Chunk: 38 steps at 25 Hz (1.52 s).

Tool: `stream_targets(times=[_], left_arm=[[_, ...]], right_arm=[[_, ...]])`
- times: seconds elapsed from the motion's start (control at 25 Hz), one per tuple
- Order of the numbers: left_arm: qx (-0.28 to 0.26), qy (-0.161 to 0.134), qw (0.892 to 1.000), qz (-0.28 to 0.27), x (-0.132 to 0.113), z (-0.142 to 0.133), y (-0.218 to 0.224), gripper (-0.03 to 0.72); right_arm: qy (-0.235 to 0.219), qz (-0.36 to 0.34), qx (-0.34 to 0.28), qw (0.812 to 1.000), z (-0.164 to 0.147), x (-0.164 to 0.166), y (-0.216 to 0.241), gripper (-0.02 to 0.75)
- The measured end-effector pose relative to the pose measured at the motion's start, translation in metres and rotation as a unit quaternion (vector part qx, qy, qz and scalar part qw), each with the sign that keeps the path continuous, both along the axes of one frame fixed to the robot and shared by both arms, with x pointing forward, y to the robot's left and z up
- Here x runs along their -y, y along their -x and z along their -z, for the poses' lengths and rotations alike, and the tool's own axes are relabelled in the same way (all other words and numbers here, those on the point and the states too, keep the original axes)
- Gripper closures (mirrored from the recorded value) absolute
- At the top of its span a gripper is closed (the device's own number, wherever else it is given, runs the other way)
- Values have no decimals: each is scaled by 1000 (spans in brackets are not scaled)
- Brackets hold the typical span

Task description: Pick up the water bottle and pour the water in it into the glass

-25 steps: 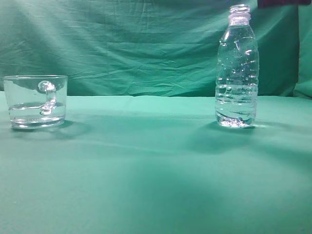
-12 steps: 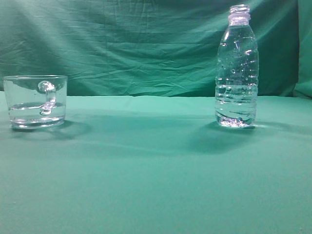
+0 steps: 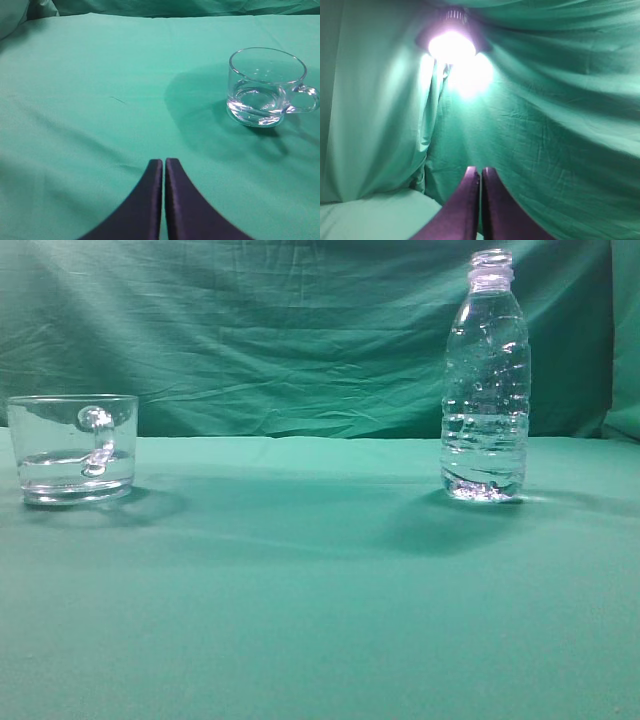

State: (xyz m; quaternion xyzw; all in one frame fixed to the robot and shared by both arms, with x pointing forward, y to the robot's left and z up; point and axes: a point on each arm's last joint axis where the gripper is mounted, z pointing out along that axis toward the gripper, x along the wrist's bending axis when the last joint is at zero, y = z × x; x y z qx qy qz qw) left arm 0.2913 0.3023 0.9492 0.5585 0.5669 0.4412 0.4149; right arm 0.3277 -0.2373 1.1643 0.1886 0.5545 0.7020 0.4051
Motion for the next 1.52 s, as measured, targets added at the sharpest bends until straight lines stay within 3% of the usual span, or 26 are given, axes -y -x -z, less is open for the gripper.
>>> stream_targets(times=[0.16, 0.28, 0.4, 0.48, 0.56, 0.6, 0.68, 0.8, 0.96, 1.2, 1.52], left_arm=[[0, 0, 1000, 0, 0, 0, 0, 688], [0, 0, 1000, 0, 0, 0, 0, 688], [0, 0, 1000, 0, 0, 0, 0, 688], [0, 0, 1000, 0, 0, 0, 0, 688], [1, 0, 1000, 0, 0, 0, 0, 688], [1, 0, 1000, 0, 0, 0, 0, 688], [1, 0, 1000, 0, 0, 0, 0, 688], [1, 0, 1000, 0, 0, 0, 0, 688], [1, 0, 1000, 0, 0, 0, 0, 688], [1, 0, 1000, 0, 0, 0, 0, 688], [1, 0, 1000, 0, 0, 0, 0, 688]], right_arm=[[-93, 62, -39, 993, -5, 20, 17, 738], [-176, 129, -80, 973, -3, 39, 24, 738], [-212, 204, -125, 948, 13, 54, 22, 738], [-180, 258, -163, 935, 32, 60, 18, 738], [-125, 288, -214, 925, 54, 61, 15, 738], [-75, 296, -225, 925, 63, 60, 13, 738], [2, 287, -238, 928, 78, 55, 12, 738], [58, 269, -255, 927, 99, 51, 12, 738], [56, 266, -267, 924, 129, 52, 23, 738], [18, 287, -258, 922, 171, 57, 40, 738], [1, 314, -329, 891, 217, 59, 37, 738]])
